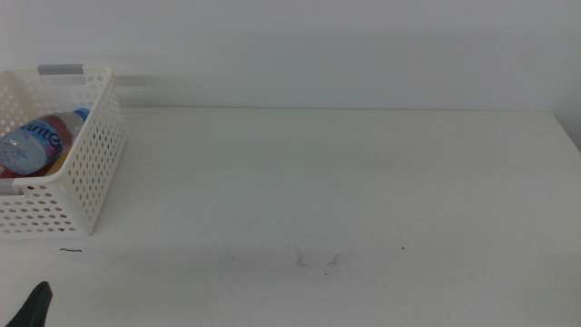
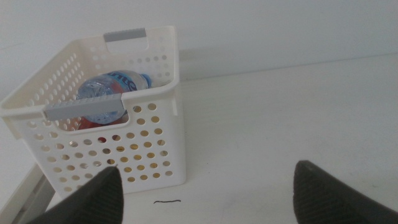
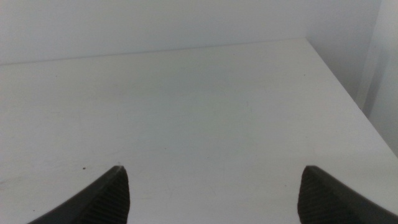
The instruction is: Use arms to grab the bottles and put them into the dustbin to the left of the table.
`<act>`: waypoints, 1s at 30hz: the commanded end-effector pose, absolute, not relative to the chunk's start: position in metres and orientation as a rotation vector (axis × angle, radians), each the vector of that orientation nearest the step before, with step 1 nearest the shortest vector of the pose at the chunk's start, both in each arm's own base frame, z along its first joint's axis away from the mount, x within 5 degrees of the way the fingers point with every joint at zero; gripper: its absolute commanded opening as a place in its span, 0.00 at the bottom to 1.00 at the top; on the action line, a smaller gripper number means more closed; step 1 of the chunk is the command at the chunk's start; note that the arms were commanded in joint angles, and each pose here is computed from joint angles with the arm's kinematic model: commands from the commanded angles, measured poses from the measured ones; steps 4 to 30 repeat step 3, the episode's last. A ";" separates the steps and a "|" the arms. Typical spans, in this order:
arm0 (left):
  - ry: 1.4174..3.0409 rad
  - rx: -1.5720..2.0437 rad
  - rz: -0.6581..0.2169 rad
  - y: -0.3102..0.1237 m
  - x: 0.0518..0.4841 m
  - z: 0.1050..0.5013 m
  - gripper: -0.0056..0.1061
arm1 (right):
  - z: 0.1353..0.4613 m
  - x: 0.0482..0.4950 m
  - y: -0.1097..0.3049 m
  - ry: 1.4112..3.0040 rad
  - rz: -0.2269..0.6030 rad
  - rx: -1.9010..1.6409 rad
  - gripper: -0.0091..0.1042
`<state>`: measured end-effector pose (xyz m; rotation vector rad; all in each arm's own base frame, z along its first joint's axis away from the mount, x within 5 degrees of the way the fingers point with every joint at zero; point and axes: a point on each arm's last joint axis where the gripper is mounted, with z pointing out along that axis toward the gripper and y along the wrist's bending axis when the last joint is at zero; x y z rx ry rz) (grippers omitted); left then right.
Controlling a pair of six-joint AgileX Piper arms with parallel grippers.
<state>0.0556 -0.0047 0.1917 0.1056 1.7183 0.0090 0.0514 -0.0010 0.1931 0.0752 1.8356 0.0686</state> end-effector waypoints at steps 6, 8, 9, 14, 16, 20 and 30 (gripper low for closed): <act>1.695 0.094 0.003 -0.004 0.056 0.194 0.89 | 0.192 0.051 -0.001 1.827 0.058 0.075 0.89; 1.695 0.094 0.003 -0.004 0.056 0.194 0.89 | 0.192 0.051 -0.001 1.827 0.058 0.075 0.89; 1.695 0.094 0.003 -0.004 0.056 0.194 0.89 | 0.192 0.051 -0.001 1.827 0.058 0.075 0.89; 1.695 0.094 0.003 -0.004 0.056 0.194 0.89 | 0.192 0.051 -0.001 1.827 0.058 0.075 0.89; 1.695 0.094 0.003 -0.004 0.056 0.194 0.89 | 0.192 0.051 -0.001 1.827 0.058 0.075 0.89; 1.695 0.094 0.003 -0.004 0.056 0.194 0.89 | 0.192 0.051 -0.001 1.827 0.058 0.075 0.89; 1.695 0.094 0.003 -0.004 0.056 0.194 0.89 | 0.192 0.051 -0.001 1.827 0.058 0.075 0.89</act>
